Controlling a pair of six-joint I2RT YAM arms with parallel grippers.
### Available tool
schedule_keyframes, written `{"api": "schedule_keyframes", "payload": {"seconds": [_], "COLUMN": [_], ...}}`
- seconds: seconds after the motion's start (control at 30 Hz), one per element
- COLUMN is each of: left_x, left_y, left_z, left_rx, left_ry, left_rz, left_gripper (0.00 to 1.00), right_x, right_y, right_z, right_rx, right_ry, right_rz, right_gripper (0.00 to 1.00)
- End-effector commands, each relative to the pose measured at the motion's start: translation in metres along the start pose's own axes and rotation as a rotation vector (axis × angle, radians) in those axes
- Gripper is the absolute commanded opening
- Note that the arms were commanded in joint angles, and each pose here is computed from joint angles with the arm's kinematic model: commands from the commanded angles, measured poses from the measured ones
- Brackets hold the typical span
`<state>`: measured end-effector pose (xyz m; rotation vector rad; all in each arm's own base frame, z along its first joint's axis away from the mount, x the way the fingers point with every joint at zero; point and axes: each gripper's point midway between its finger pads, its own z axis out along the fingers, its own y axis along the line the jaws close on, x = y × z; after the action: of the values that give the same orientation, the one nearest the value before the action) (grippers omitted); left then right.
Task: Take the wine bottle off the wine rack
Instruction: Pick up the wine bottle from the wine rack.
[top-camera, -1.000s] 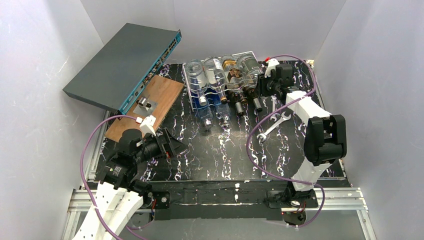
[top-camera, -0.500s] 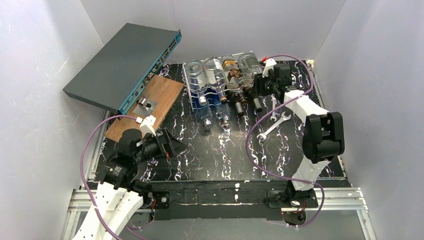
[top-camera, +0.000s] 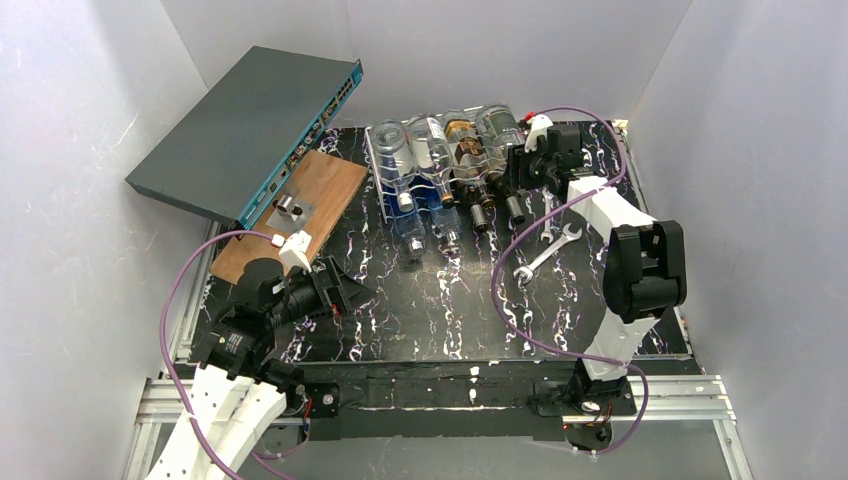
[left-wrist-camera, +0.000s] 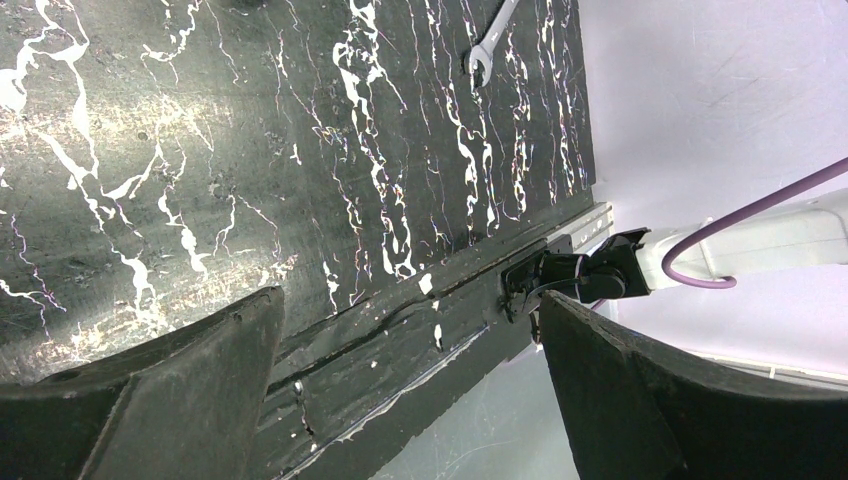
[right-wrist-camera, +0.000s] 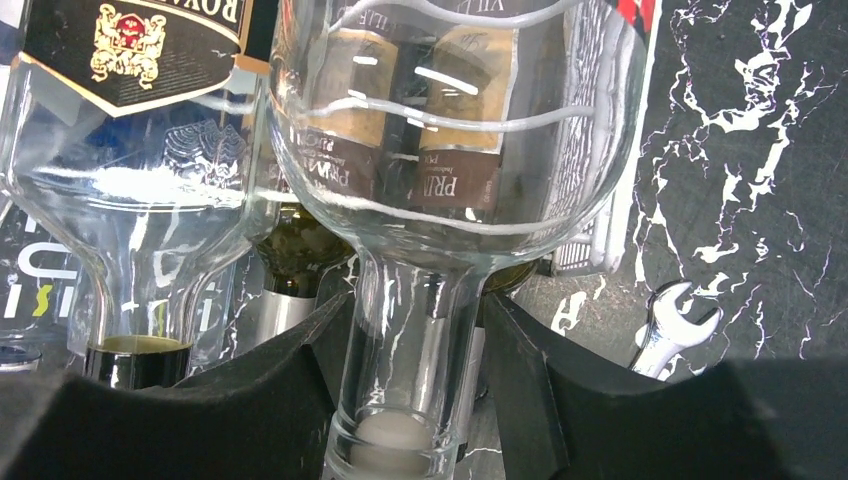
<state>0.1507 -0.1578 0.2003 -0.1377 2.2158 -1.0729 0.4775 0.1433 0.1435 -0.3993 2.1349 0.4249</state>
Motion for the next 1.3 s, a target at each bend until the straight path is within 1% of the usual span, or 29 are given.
{"api": "schedule_keyframes", "payload": {"seconds": [0.0,0.13,0.17,0.23,0.3,0.97,1.0,1.1,1.27], "left_x": [-0.002,-0.002,-0.002,-0.002,-0.002,-0.002,-0.002,-0.002,-0.003], "left_y": [-0.006,-0.006,-0.006,-0.006,-0.006,-0.006,-0.007,-0.006,-0.007], "left_z": [-0.002,-0.002,-0.002,-0.002,-0.002,-0.001,-0.002,-0.001,-0.002], "left_rx": [0.027,0.026,0.027,0.027,0.025,0.027,0.028,0.027,0.029], "left_ry": [-0.006,-0.004,-0.004,-0.007,-0.007,-0.005,-0.006,-0.006,-0.008], "left_rz": [0.004,0.002,0.003,0.004,0.003,0.0,0.001,0.002,0.004], "left_gripper": [0.98,0.98,0.98,0.98,0.98,0.98,0.98,0.98,0.98], "right_x": [-0.027,-0.029,-0.03,-0.032,-0.033,-0.032,-0.032,-0.033,-0.04], "right_y": [-0.002,-0.003,-0.002,-0.001,0.001,-0.003,-0.003,-0.002,0.0], "right_z": [0.004,0.005,0.005,0.003,0.001,0.011,0.011,0.01,0.002], "right_rx": [0.005,0.01,0.007,0.003,0.002,0.029,0.029,0.029,0.026], "right_ry": [-0.054,-0.05,-0.051,-0.055,-0.058,-0.023,-0.022,-0.023,-0.048], "right_rz": [-0.001,0.026,0.026,0.031,0.036,0.062,0.061,0.058,0.048], "right_gripper": [0.6,0.6,0.62,0.68,0.71,0.59,0.57,0.45,0.15]}}
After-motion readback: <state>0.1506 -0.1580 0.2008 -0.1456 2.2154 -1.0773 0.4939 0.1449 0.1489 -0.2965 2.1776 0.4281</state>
